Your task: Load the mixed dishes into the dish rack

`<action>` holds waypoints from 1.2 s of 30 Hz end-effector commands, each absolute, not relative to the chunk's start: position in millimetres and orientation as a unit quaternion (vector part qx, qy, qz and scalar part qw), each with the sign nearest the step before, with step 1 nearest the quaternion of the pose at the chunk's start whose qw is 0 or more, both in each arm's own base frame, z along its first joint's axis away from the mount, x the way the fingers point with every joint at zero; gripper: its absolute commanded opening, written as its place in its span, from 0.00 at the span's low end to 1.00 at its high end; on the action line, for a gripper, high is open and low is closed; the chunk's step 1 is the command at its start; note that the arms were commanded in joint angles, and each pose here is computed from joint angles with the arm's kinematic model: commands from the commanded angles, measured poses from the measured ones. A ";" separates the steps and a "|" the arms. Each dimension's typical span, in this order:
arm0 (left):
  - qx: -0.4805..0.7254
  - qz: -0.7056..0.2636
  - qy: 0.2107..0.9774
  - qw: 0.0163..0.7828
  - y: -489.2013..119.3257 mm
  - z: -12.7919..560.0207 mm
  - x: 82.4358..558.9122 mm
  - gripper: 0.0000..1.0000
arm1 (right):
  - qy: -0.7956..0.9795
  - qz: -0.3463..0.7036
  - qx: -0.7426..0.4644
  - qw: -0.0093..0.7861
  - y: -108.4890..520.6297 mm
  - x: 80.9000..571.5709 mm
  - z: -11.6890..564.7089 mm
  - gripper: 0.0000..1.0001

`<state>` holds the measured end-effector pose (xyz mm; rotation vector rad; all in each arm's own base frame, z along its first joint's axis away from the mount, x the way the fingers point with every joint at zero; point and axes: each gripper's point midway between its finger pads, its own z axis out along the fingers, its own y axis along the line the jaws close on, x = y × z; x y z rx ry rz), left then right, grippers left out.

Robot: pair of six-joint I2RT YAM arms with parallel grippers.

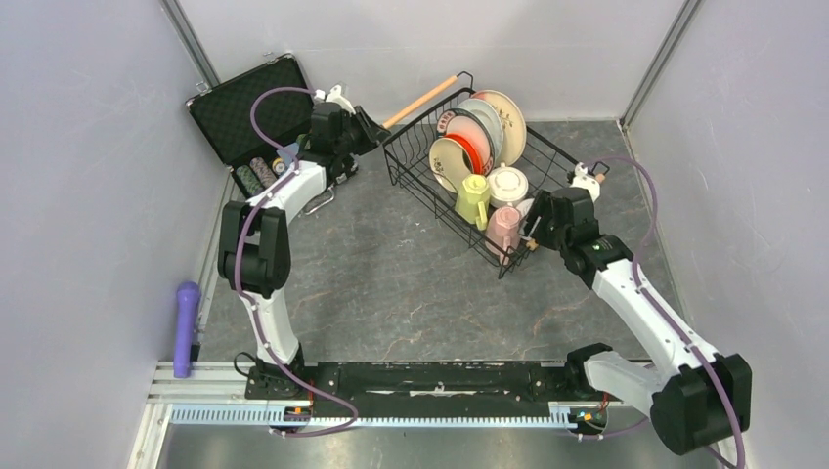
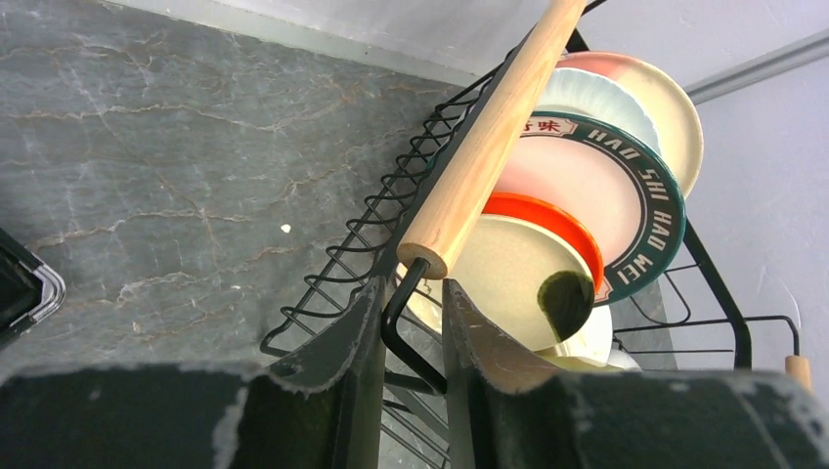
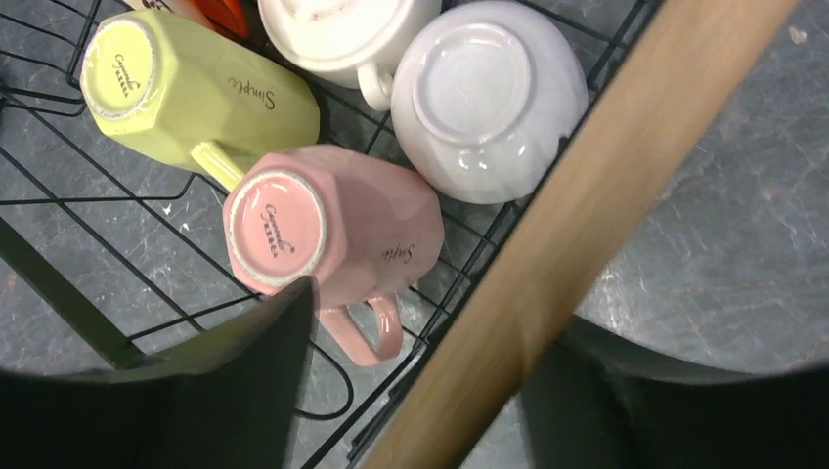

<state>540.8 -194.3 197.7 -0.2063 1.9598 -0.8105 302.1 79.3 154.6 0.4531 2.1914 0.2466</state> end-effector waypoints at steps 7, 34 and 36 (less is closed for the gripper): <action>-0.047 -0.341 0.768 0.539 -187.6 248.9 550.2 0.74 | 0.823 0.087 0.113 0.550 74.5 329.4 244.7 0.98; -0.103 -0.165 0.789 0.583 -70.9 223.1 309.8 1.00 | 0.751 -0.140 0.176 0.620 -39.9 246.5 151.9 0.98; -0.104 -0.145 0.779 0.602 -62.1 216.0 304.5 1.00 | 0.735 -0.139 0.157 0.645 -37.0 253.5 148.0 0.97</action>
